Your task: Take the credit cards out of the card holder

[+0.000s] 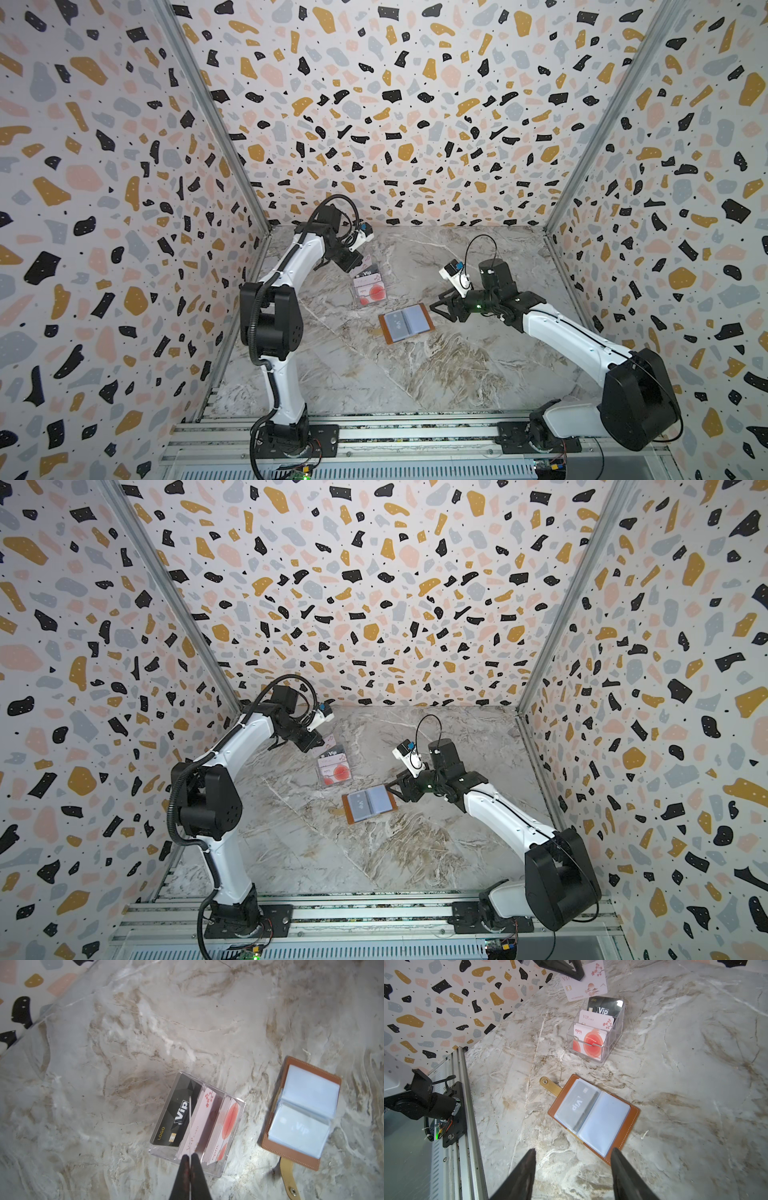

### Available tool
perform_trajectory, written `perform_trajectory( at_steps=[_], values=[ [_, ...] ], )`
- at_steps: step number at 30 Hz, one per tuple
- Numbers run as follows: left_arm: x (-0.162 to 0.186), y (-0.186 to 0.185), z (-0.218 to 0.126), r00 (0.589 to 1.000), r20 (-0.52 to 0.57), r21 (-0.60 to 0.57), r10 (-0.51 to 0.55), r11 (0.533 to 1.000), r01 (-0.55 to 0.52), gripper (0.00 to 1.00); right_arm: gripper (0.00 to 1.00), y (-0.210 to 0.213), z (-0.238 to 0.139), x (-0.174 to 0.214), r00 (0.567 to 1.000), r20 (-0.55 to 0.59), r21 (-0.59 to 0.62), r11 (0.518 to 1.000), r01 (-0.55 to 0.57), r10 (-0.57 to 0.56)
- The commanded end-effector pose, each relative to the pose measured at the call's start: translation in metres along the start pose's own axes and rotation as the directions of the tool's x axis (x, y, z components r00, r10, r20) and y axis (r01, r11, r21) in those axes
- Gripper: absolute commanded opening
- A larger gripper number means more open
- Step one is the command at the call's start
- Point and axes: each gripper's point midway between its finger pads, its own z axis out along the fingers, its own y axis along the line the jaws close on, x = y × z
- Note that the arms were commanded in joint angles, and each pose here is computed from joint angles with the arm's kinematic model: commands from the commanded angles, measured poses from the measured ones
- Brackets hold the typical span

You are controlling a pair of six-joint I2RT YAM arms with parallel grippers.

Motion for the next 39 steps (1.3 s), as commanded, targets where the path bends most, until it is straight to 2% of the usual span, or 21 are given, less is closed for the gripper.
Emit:
perform_trajectory(
  at_steps=[1,8,11,19,30,39],
  values=[
    [-0.005,-0.012,-0.005,0.987,0.003,0.055,0.159,0.986,-0.159,0.00,0.58,0.000,-0.005,-0.001,1.000,0.007,0.013,1.000,0.013,-0.013],
    [-0.003,-0.021,0.006,0.971,0.019,0.140,0.239,0.961,-0.239,0.00,0.58,-0.003,-0.003,0.004,1.000,-0.003,0.016,1.000,0.001,-0.001],
    [0.005,-0.013,0.016,0.967,-0.030,0.117,0.251,0.962,-0.246,0.00,0.58,-0.003,-0.002,0.005,1.000,-0.005,0.016,1.000,-0.001,0.001],
    [0.019,-0.014,0.033,0.962,-0.074,0.130,0.264,0.959,-0.253,0.00,0.58,-0.005,-0.003,0.005,1.000,-0.003,0.022,1.000,0.000,0.000],
    [0.017,-0.008,0.054,0.958,-0.060,0.107,0.282,0.955,-0.275,0.00,0.59,-0.005,-0.008,0.002,1.000,0.014,0.022,1.000,0.006,-0.006],
    [0.027,-0.013,0.070,0.955,-0.096,0.120,0.280,0.956,-0.269,0.00,0.59,-0.005,-0.011,0.002,1.000,0.018,0.024,1.000,0.007,-0.007]
  ],
)
